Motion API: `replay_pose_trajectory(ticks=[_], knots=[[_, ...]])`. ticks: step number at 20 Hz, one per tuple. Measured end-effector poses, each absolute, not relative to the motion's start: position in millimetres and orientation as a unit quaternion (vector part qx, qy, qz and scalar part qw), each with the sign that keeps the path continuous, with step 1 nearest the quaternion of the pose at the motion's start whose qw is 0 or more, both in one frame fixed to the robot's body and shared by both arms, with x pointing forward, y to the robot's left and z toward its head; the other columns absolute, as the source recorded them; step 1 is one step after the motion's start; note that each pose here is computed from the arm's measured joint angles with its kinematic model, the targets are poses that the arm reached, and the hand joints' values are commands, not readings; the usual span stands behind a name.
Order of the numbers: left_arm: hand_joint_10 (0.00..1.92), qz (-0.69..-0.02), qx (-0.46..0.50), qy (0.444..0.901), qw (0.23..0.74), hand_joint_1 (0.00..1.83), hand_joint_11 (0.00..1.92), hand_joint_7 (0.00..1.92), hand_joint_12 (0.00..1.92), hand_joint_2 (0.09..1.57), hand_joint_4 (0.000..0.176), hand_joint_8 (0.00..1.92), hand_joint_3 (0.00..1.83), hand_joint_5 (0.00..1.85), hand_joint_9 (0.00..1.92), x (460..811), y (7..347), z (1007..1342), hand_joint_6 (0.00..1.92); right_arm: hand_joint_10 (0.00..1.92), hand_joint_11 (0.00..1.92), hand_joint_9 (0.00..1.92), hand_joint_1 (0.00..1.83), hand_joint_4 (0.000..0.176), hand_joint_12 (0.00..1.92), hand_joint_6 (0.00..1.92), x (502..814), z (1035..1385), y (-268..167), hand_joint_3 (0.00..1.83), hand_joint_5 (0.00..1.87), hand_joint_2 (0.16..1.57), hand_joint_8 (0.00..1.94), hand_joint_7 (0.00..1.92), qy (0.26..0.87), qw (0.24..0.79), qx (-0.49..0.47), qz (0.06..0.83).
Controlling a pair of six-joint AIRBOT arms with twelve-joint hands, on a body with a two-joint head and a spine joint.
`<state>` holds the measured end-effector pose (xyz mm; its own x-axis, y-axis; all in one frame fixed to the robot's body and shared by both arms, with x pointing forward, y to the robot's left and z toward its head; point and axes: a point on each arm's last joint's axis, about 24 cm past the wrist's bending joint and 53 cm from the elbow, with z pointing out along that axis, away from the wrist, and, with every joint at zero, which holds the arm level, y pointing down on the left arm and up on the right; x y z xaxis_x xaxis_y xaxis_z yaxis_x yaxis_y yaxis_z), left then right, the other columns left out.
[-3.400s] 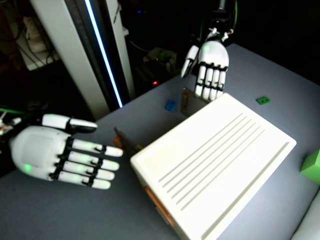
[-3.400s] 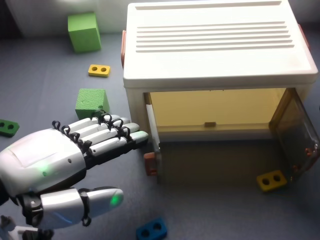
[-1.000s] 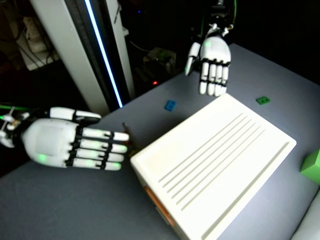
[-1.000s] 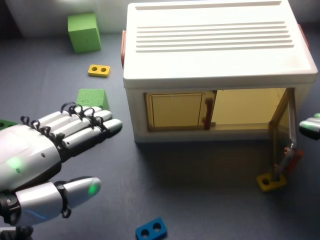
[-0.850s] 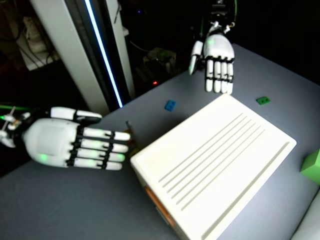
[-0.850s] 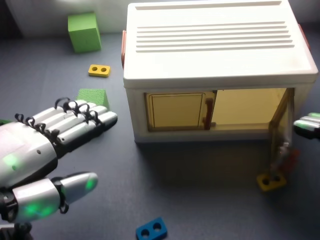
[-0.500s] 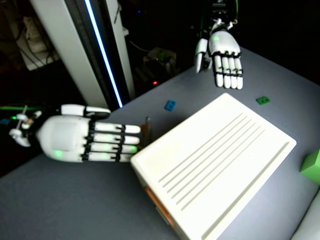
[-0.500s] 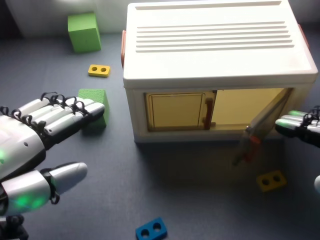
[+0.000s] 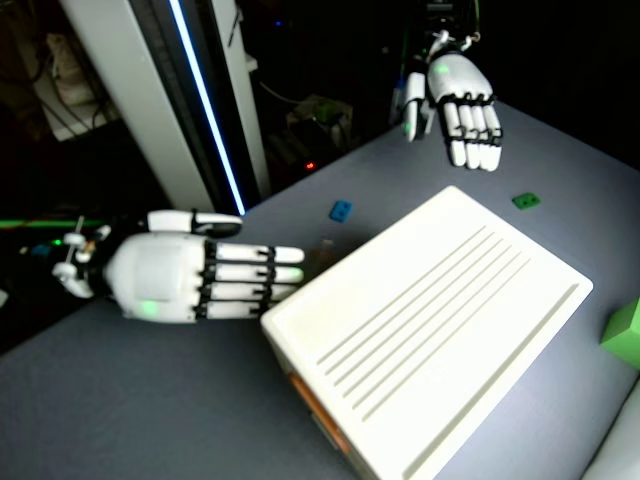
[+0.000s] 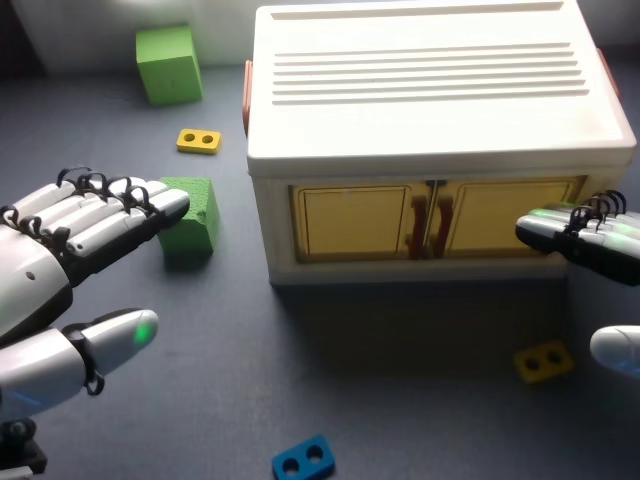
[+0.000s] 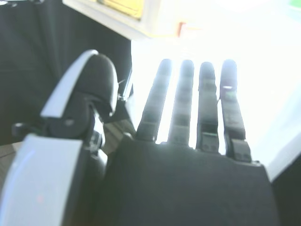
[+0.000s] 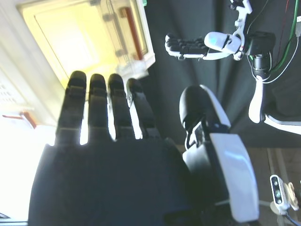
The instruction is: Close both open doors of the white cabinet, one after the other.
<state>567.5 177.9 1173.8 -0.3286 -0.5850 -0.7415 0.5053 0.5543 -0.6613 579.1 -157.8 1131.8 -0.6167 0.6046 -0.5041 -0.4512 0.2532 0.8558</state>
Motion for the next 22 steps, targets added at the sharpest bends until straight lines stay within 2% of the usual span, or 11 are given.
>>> replay_pose_trajectory(ticks=[3,8,9,11,13,14,16,17,18,19,22], knots=[[0.00,-0.470,-0.031,0.665,0.580,0.00,0.00,0.06,0.45,1.57,0.000,0.00,0.00,0.06,0.08,567,179,1174,0.00,0.00,0.05,0.00,0.15,0.000,0.00,0.00,580,1128,-157,0.00,0.04,1.52,0.00,0.02,0.664,0.425,0.065,0.611],[0.00,-0.472,-0.042,0.653,0.591,0.04,0.00,0.09,0.73,1.52,0.000,0.00,0.00,0.11,0.12,566,187,1178,0.00,0.01,0.15,0.11,0.18,0.000,0.03,0.01,571,1151,-169,0.00,0.12,1.48,0.00,0.11,0.642,0.404,0.080,0.647],[0.01,-0.474,-0.048,0.648,0.595,0.09,0.00,0.10,0.85,1.50,0.000,0.01,0.00,0.13,0.15,567,190,1181,0.01,0.01,0.18,0.12,0.20,0.000,0.04,0.00,571,1162,-173,0.00,0.13,1.47,0.00,0.12,0.628,0.410,0.081,0.657],[0.01,-0.482,-0.055,0.628,0.609,0.45,0.00,0.10,0.76,1.50,0.000,0.01,0.00,0.14,0.15,565,196,1192,0.01,0.01,0.19,0.15,0.28,0.000,0.04,0.01,569,1191,-183,0.00,0.17,1.46,0.01,0.17,0.592,0.430,0.073,0.677],[0.00,-0.492,-0.060,0.609,0.619,0.40,0.00,0.11,0.64,1.49,0.000,0.01,0.00,0.12,0.14,564,200,1202,0.00,0.00,0.20,0.17,0.32,0.000,0.06,0.00,569,1208,-190,0.00,0.18,1.42,0.00,0.18,0.564,0.446,0.071,0.691],[0.02,-0.497,-0.062,0.601,0.623,0.19,0.00,0.16,0.98,1.50,0.000,0.01,0.00,0.15,0.21,564,202,1206,0.01,0.01,0.23,0.20,0.37,0.011,0.08,0.01,571,1214,-196,0.00,0.20,1.43,0.01,0.21,0.552,0.456,0.072,0.694],[0.01,-0.509,-0.066,0.578,0.634,0.13,0.00,0.14,1.03,1.52,0.000,0.00,0.01,0.14,0.20,566,205,1217,0.00,0.01,0.21,0.24,0.37,0.007,0.26,0.00,578,1228,-211,0.00,0.22,1.41,0.00,0.25,0.524,0.483,0.086,0.697],[0.00,-0.522,-0.079,0.561,0.638,0.09,0.00,0.02,0.46,1.56,0.000,0.00,0.02,0.01,0.04,568,210,1223,0.00,0.00,0.04,0.23,0.40,0.000,0.60,0.00,587,1241,-220,0.00,0.22,1.40,0.00,0.21,0.505,0.503,0.090,0.696],[0.00,-0.525,-0.080,0.557,0.639,0.09,0.00,0.02,0.46,1.56,0.000,0.00,0.02,0.01,0.04,568,211,1225,0.00,0.00,0.04,0.23,0.40,0.000,0.60,0.00,589,1245,-223,0.00,0.22,1.40,0.00,0.21,0.499,0.509,0.089,0.696],[0.00,-0.526,-0.083,0.552,0.642,0.07,0.00,0.00,0.22,1.55,0.000,0.00,0.01,0.00,0.01,569,213,1227,0.00,0.00,0.01,0.13,0.50,0.013,0.49,0.00,592,1250,-227,0.00,0.19,1.38,0.00,0.12,0.491,0.518,0.088,0.695],[0.01,-0.544,-0.096,0.524,0.648,0.25,0.00,0.05,0.37,1.43,0.000,0.01,0.00,0.00,0.04,574,221,1240,0.00,0.01,0.00,0.16,0.77,0.000,0.50,0.00,596,1261,-227,0.00,0.20,1.32,0.02,0.20,0.471,0.525,0.089,0.703]])
